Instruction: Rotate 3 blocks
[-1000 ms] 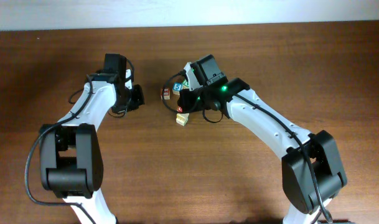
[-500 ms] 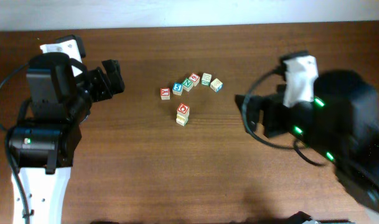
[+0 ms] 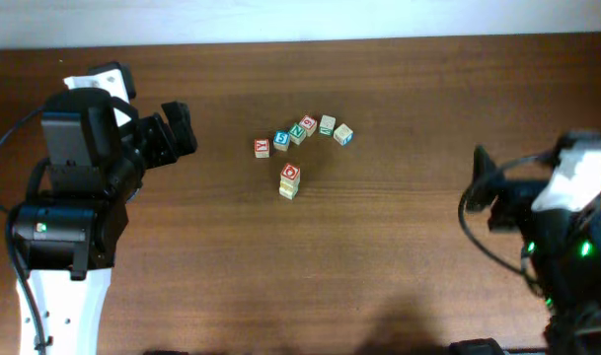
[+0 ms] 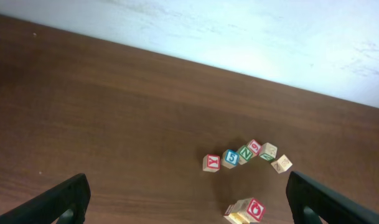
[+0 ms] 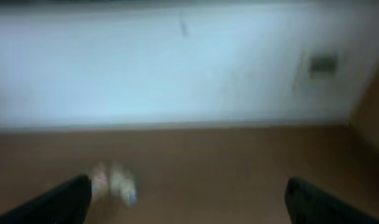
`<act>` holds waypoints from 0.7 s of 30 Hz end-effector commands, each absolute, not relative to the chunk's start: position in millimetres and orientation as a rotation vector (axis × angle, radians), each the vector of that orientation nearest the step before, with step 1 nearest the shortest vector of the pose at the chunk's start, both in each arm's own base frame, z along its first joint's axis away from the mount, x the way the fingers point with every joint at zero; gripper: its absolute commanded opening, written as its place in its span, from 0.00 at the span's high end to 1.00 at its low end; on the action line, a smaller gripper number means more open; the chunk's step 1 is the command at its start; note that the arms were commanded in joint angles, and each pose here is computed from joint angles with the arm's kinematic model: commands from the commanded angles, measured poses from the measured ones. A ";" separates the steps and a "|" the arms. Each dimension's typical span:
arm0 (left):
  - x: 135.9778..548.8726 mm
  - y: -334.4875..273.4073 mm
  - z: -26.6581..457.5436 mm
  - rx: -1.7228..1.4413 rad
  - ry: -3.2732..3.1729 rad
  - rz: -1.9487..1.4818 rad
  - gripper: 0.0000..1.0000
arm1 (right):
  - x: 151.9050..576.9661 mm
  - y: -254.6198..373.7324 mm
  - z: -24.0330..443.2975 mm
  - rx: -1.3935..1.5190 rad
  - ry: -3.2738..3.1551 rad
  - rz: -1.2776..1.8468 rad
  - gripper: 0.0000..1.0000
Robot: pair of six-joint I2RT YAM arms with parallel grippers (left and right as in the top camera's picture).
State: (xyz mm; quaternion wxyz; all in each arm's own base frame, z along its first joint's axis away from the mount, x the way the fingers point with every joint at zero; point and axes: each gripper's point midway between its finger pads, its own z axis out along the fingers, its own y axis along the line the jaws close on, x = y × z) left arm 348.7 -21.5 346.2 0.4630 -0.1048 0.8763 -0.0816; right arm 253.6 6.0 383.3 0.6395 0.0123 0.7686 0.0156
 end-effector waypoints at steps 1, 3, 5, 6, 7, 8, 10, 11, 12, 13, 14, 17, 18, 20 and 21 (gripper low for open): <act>347.7 -19.0 349.9 -0.266 2.139 -0.194 0.01 | 246.0 7.2 330.4 -0.026 1.670 0.058 0.01; 347.6 -19.0 349.8 -0.266 2.140 -0.194 0.01 | 243.0 3.1 274.9 -0.020 1.623 0.052 0.01; 347.7 -19.0 349.9 -0.266 2.139 -0.194 0.01 | 240.7 0.1 229.7 -0.010 1.615 0.041 0.01; 347.6 -19.1 349.8 -0.266 2.140 -0.194 0.01 | 240.3 0.2 215.6 -0.011 1.610 0.040 0.01; 347.6 -19.0 349.8 -0.266 2.140 -0.194 0.01 | 240.1 2.1 196.5 -0.018 1.621 0.051 0.02; 347.6 -19.1 349.9 -0.266 2.140 -0.194 0.01 | 240.4 2.2 186.4 -0.018 1.629 0.052 0.01; 347.6 -19.1 349.8 -0.266 2.140 -0.194 0.01 | 241.6 1.2 170.0 -0.013 1.650 0.048 0.02; 347.6 -19.0 349.8 -0.266 2.140 -0.194 0.01 | 242.6 0.4 160.7 -0.009 1.669 0.046 0.02; 347.6 -19.0 349.8 -0.266 2.140 -0.194 0.01 | 243.6 -1.6 158.0 0.000 1.667 0.037 0.01; 347.7 -19.0 349.9 -0.266 2.139 -0.194 0.01 | 244.1 -3.7 157.8 0.008 1.662 0.027 0.01; 347.6 -19.1 349.8 -0.266 2.140 -0.194 0.01 | 244.9 -5.8 158.1 0.017 1.652 0.016 0.01; 347.6 -19.1 349.9 -0.266 2.140 -0.194 0.01 | 245.9 -6.2 158.2 0.018 1.639 0.014 0.01; 347.6 -19.1 349.8 -0.266 2.140 -0.194 0.01 | 246.0 -6.2 158.1 0.018 1.639 0.014 0.02; 347.7 -19.0 349.9 -0.266 2.139 -0.194 0.01 | 246.0 -6.2 158.1 0.018 1.639 0.014 0.01; 347.7 -19.0 349.9 -0.266 2.139 -0.194 0.01 | 246.0 -6.2 158.1 0.018 1.639 0.014 0.01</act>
